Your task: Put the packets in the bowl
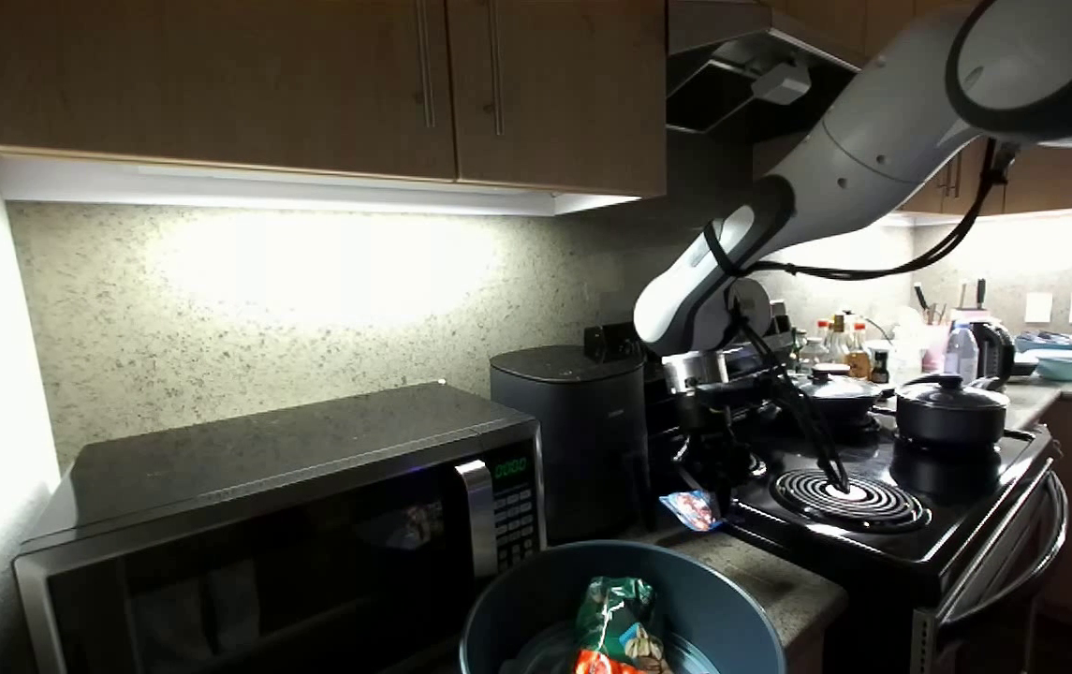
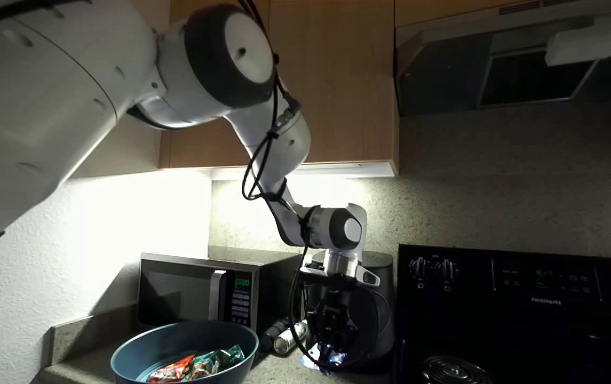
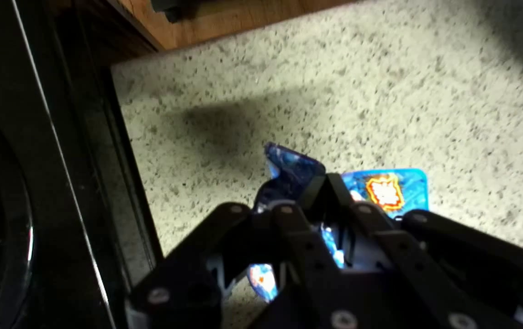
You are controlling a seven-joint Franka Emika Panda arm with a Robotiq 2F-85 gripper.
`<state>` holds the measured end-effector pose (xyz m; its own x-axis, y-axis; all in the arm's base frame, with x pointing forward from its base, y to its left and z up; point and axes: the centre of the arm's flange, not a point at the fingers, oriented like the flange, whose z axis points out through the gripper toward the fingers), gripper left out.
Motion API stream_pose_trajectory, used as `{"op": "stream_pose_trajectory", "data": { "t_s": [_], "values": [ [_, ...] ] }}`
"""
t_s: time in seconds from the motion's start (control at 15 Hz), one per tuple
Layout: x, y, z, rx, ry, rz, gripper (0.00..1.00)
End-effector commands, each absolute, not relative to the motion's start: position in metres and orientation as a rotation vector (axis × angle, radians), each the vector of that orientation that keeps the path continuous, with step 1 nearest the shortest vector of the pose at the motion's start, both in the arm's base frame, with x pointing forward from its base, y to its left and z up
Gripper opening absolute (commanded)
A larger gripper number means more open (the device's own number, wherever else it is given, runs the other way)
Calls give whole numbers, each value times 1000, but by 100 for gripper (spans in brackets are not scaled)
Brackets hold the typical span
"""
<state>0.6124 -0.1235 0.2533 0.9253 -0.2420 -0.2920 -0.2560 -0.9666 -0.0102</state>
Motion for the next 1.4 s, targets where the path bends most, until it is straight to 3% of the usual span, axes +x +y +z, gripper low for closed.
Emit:
{"op": "stream_pose_trajectory", "data": {
  "t_s": [0.0, 1.07, 1.13, 1.33],
  "values": [
    [570, -89, 286, -3014, 309, 521, 4],
    [565, 111, 300, -3111, -335, 604, 4],
    [565, 116, 298, -3122, -353, 599, 31],
    [565, 121, 295, -3130, -388, 605, 44]
  ]
}}
